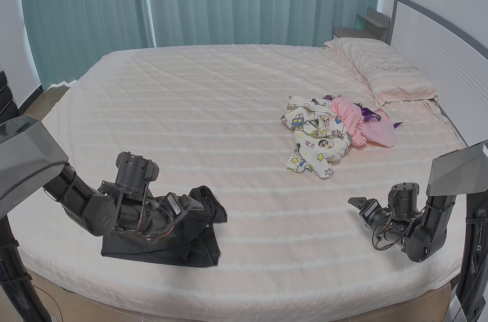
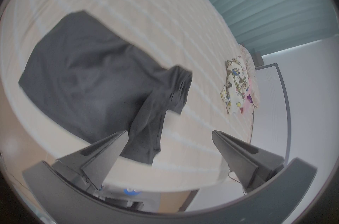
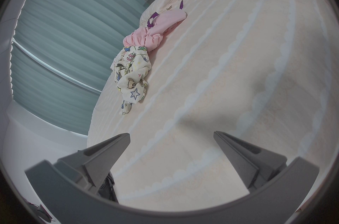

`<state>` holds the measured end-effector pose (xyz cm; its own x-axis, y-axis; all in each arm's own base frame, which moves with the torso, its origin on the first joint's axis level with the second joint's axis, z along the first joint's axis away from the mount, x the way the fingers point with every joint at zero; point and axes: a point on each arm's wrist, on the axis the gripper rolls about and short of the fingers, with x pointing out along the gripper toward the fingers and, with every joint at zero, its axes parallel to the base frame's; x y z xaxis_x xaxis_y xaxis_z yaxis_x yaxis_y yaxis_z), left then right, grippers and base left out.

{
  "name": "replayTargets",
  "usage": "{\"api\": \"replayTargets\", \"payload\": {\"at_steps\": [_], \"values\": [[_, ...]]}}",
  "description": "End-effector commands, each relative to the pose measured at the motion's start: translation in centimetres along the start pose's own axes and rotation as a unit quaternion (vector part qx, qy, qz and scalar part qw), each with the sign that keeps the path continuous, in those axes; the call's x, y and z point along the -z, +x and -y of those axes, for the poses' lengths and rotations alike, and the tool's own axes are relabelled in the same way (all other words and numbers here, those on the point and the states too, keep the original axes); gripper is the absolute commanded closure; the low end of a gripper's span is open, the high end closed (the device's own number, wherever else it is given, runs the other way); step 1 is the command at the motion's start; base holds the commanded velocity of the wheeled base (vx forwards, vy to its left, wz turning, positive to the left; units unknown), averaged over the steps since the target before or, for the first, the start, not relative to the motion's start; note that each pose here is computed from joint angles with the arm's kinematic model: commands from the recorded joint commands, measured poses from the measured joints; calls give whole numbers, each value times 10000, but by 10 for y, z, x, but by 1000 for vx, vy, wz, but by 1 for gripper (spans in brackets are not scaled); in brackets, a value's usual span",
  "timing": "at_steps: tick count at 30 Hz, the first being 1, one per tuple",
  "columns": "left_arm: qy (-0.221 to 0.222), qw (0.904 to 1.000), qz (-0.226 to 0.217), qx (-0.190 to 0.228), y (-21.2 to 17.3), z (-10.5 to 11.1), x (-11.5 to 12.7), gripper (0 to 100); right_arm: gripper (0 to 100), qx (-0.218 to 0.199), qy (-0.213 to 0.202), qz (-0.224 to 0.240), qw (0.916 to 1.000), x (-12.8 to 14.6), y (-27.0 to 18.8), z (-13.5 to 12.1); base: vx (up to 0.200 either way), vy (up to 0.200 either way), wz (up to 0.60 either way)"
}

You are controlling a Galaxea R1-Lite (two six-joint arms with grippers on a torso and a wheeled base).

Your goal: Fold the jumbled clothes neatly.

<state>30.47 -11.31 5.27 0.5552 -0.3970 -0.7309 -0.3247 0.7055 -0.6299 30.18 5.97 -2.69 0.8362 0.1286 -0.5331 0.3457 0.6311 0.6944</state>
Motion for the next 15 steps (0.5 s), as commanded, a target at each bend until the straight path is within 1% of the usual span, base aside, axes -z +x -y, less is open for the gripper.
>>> {"api": "replayTargets", "payload": {"at_steps": [1, 3, 5, 8, 10, 13, 15], "values": [[-347, 9991, -205, 157, -25, -11, 12, 0, 0, -86, 47, 50, 9999, 0, 0, -1, -200, 0, 0], [-554, 9977, -285, 256, -30, -16, 16, 0, 0, -141, 45, 78, 9999, 1, -2, -1, 0, 0, 0], [-589, 9969, -364, 372, -32, -22, 19, 0, 0, -123, 16, 36, 9999, 6, -2, 3, 0, 0, 0], [-625, 9965, -223, 517, -34, -27, 16, 0, 0, -153, -42, 22, 9999, 13, -1, 6, 0, 0, 0], [-678, 9963, -87, 513, -33, -30, 11, 0, 0, -166, -57, 16, 9998, 14, -1, 6, 0, 0, 0], [-816, 9952, 106, 537, -35, -28, 6, 0, 0, -165, -66, -10, 9998, 15, -1, 6, 0, 0, 0], [-905, 9943, 114, 555, -36, -27, 6, 0, 0, -142, -67, -16, 9999, 16, 0, 7, 0, 0, 0]]}}
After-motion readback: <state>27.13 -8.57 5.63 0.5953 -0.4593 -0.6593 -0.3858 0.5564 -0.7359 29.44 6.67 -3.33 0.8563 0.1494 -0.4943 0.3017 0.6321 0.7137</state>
